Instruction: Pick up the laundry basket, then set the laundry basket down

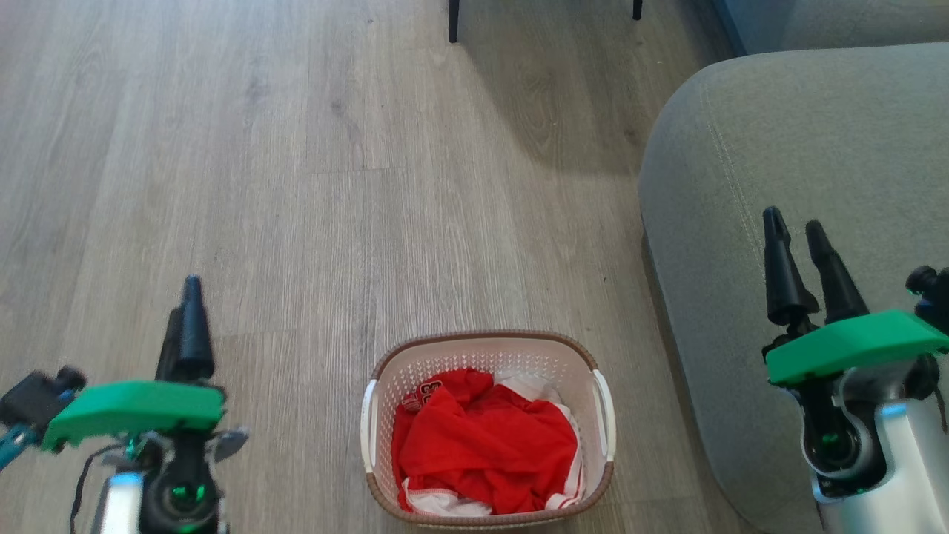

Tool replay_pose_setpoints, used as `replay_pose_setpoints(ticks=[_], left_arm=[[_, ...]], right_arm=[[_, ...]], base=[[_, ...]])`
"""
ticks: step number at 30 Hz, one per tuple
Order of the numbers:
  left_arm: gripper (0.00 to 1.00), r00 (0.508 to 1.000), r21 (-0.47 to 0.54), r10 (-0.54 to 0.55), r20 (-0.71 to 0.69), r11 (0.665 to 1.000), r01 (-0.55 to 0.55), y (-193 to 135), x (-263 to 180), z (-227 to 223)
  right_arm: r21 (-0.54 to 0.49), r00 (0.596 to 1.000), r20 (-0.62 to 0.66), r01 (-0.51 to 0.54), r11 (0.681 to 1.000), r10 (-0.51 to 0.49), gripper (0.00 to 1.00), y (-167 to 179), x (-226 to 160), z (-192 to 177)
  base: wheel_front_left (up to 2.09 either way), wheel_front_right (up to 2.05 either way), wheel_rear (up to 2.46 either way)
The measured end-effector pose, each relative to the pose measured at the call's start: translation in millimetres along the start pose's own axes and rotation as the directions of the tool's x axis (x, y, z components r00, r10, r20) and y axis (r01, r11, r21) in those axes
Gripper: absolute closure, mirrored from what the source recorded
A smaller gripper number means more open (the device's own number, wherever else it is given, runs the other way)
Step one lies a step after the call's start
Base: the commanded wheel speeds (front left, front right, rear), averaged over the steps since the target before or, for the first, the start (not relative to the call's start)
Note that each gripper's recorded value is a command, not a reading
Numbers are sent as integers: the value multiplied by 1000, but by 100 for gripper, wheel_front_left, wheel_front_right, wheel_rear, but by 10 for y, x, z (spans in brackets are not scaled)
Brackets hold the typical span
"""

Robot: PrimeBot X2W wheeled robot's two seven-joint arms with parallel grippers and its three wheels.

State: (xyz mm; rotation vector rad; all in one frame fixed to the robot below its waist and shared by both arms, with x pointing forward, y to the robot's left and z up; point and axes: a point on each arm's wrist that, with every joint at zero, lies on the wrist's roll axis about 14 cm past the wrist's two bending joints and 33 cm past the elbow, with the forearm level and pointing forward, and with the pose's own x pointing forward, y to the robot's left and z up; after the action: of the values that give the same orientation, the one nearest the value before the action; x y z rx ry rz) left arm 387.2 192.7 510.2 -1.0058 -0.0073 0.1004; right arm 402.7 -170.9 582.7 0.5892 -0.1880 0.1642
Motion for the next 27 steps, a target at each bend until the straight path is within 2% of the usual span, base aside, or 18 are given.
replay_pose_setpoints(ticks=[1,5,13,16,23,24,27], left_arm=[[0,1000,0,0,0,1000,0,0,0,0],[0,999,145,-19,-29,989,23,-190,22,-153],[0,998,352,-18,-61,935,38,-346,-10,-410],[0,997,391,-33,-68,919,57,-405,-9,-468],[0,991,555,-67,-112,824,119,-492,-44,-688],[0,992,593,-56,-111,797,111,-470,-65,-721],[0,996,616,-36,-83,784,80,-453,-68,-699]], right_arm=[[0,1000,0,0,1000,0,0,0,0,0],[-69,999,19,-28,997,29,0,70,33,70],[-182,997,38,-67,981,75,0,184,43,119],[-208,996,39,-72,975,82,0,200,41,122],[-262,993,37,-100,960,114,0,290,23,101],[-284,993,41,-96,954,112,0,279,17,110],[-317,994,22,-93,944,106,0,251,2,54]], base=[[0,0,0],[0,0,0],[0,0,0],[0,0,0],[0,0,0],[0,0,0],[0,0,0]])
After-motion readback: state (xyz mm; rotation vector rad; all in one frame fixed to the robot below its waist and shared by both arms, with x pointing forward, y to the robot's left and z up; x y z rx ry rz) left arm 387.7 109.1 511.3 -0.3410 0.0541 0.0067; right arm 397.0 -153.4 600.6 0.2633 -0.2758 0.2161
